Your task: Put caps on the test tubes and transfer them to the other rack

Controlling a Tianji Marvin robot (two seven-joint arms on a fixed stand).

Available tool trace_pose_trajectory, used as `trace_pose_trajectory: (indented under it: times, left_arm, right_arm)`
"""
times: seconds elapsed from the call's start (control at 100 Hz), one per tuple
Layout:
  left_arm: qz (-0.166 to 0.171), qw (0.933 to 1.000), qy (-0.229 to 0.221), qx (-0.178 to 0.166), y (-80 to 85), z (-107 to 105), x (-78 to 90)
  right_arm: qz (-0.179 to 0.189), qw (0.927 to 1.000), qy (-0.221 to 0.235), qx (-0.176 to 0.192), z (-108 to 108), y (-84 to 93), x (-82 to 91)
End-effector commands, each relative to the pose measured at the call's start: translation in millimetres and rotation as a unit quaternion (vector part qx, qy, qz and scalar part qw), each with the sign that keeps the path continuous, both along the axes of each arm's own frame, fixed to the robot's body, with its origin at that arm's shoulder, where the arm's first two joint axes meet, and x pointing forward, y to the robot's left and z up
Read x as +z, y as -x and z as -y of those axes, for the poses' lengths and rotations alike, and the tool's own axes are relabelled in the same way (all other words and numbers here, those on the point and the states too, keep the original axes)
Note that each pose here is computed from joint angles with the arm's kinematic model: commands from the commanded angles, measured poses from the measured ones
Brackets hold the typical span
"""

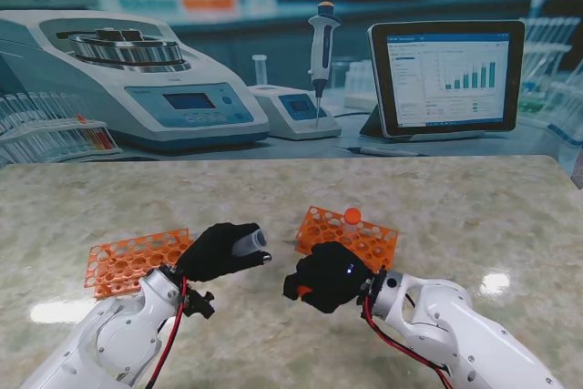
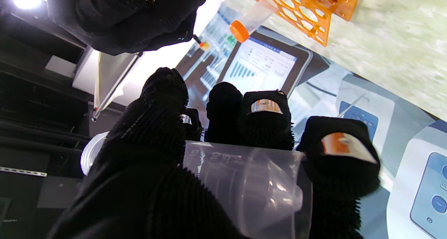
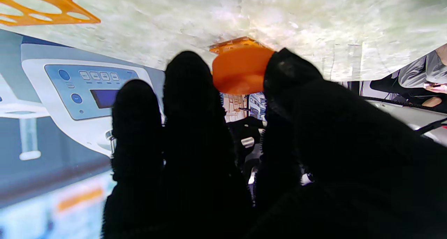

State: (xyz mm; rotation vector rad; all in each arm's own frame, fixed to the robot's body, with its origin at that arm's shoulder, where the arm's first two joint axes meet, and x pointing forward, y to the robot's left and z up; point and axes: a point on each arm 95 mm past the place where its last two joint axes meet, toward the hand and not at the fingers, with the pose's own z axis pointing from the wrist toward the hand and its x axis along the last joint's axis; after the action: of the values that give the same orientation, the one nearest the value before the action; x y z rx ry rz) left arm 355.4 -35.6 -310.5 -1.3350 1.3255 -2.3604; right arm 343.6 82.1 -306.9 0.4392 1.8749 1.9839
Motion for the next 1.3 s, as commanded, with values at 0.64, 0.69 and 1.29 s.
trace_pose_trajectory:
  times: [0.64, 0.69, 1.29]
  left_arm:
    - [0.000, 1.0000, -0.001, -0.006, 2.2, 3, -0.1]
    - [0.000, 1.0000, -0.001, -0.006, 2.2, 3, -0.1]
    - [0.000, 0.9999, 0.000, -0.014, 3.3, 7, -0.1]
  right_arm:
    - [0.018, 0.9970, -0.073, -0.018, 8, 9.3, 23.6]
    - [0.019, 0.9966, -0.078, -0.020, 9, 9.6, 25.0]
    - [0.042, 0.9893, -0.136, -0.031, 14, 17.0, 44.8]
